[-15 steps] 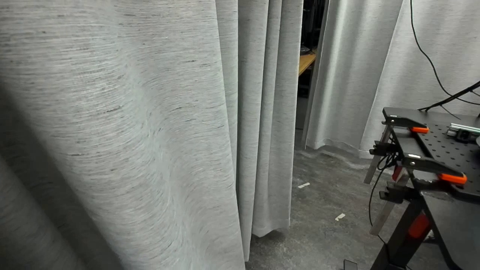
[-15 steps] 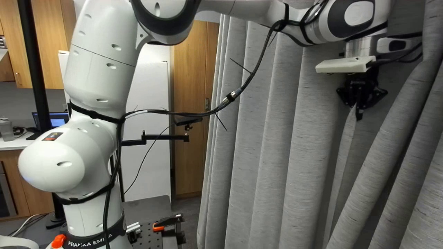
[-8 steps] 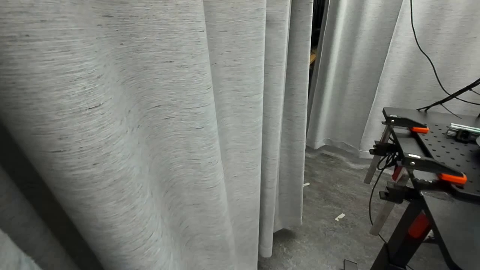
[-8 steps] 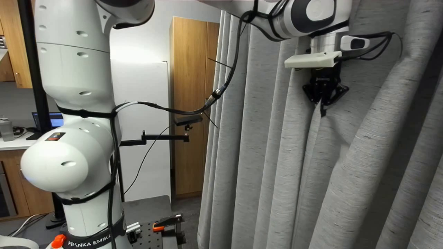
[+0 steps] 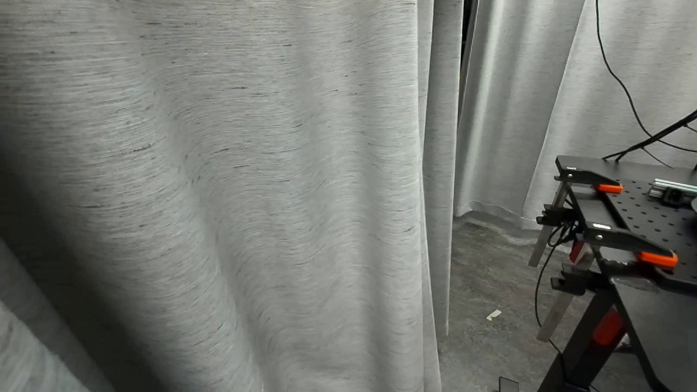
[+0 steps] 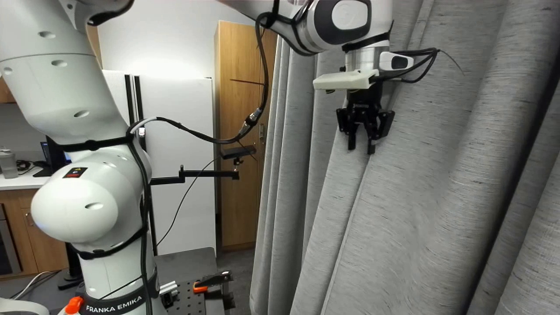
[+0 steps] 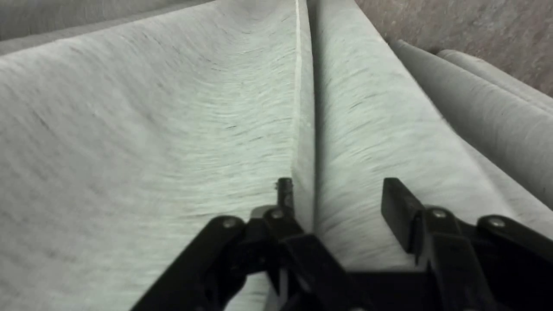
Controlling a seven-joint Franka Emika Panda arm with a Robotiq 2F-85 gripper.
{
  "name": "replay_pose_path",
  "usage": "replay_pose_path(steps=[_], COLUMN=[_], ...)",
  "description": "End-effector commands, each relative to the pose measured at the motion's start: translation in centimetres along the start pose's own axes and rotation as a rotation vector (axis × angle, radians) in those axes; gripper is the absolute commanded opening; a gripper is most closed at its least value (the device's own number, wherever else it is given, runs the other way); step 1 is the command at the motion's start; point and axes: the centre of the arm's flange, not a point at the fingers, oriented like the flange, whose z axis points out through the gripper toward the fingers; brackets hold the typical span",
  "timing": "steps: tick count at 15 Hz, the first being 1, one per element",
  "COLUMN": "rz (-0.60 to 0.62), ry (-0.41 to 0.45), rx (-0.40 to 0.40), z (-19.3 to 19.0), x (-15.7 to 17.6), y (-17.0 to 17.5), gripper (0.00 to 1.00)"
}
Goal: Draw the curtains
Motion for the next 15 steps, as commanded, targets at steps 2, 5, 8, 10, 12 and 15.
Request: replay_pose_path(steps=[2,5,8,10,12,15], rz=[-0.039,-0.045,-0.045,-0.049,-0.061,-0.107], ry=[0.009,0.003,0.001,0.003,0.006,0.022], rx=[-0.023,-0.032,-0.035,-0.03,-0.023,-0.02], z=[1.8,2.7,3.2,3.3,3.3,3.3], x=[-4.5,-5.2,-5.6,-6.2,-7.4,-9.5], y=[-2.0,-2.3,-2.2,-2.1,-1.9,-1.7], gripper=[0.95,1.0,1.0,1.0,1.0,1.0])
